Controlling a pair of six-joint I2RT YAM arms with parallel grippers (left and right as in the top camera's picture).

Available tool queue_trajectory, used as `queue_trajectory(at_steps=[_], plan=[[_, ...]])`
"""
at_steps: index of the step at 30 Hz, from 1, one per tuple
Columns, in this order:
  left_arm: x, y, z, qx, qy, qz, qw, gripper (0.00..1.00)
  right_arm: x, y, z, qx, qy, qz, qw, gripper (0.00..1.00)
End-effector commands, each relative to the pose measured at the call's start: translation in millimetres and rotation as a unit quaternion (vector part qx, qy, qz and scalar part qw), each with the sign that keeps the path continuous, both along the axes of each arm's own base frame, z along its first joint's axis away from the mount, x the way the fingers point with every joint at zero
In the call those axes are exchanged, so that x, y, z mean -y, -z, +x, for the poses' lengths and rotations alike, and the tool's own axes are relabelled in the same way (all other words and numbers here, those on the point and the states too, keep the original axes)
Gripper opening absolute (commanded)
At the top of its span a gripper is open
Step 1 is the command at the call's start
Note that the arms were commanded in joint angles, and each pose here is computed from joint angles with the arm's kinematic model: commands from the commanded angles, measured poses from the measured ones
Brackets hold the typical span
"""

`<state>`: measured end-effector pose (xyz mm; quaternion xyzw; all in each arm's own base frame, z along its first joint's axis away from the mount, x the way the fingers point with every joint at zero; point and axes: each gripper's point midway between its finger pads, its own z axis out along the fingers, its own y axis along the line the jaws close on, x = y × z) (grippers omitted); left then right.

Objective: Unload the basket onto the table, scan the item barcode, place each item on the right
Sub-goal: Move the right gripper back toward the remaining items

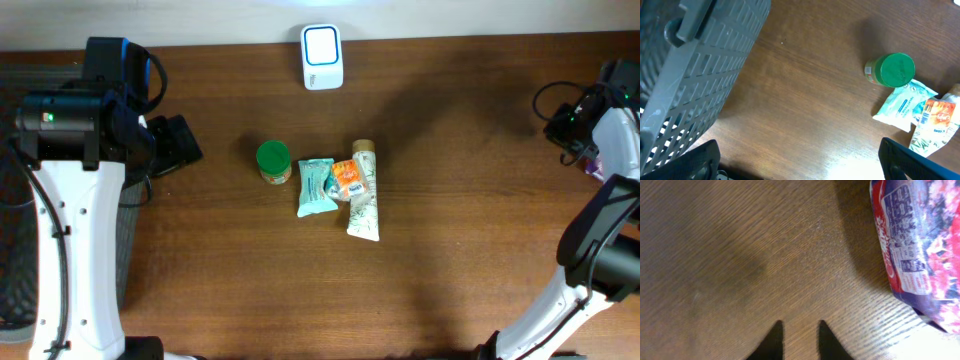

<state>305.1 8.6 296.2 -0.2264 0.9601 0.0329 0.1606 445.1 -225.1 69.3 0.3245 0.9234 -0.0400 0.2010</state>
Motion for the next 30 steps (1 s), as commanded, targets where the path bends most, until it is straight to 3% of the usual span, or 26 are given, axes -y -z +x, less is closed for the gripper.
queue_trajectory(at_steps=[1, 5, 12, 14, 19, 23, 25, 27, 30], plan=[[-1.4, -7.5, -2.4, 0.014, -0.008, -0.002, 1.0, 0.99, 15.7, 31.3, -4.7, -0.037, 0.015, -0.027, 0.999, 0.07], [-1.3, -7.5, -2.4, 0.014, -0.008, -0.003, 1.0, 0.99, 58.7, 38.3, -23.4, -0.067, 0.065, -0.091, 0.991, 0.04], [-1.3, -7.5, -2.3, 0.014, -0.008, -0.003, 1.0, 0.99, 108.7, 41.5, -69.1, -0.083, 0.129, -0.078, 0.985, 0.04], [-1.3, -7.5, -2.4, 0.014, -0.008, -0.003, 1.0, 0.99, 104.0, 44.8, -67.0, -0.068, 0.123, -0.046, 0.989, 0.04], [-1.4, -7.5, -2.3, 0.014, -0.008, -0.002, 1.0, 0.99, 43.9, 45.3, -28.7, 0.009, 0.048, 0.1, 0.994, 0.05], [-1.3, -7.5, -2.4, 0.014, -0.008, -0.003, 1.0, 0.99, -33.0, 30.3, -0.5, 0.067, -0.061, 0.239, 0.967, 0.12], [-1.3, -7.5, -2.3, 0.014, -0.008, -0.003, 1.0, 0.99, -73.1, 29.3, 2.0, 0.05, -0.108, 0.268, 0.956, 0.18], [-1.3, -7.5, -2.4, 0.014, -0.008, -0.003, 1.0, 0.99, -109.6, 32.0, -1.4, 0.015, -0.131, 0.286, 0.949, 0.36], [-1.3, -7.5, -2.4, 0.014, -0.008, -0.003, 1.0, 0.99, -180.4, 30.1, -14.7, -0.045, -0.176, 0.335, 0.924, 0.38]])
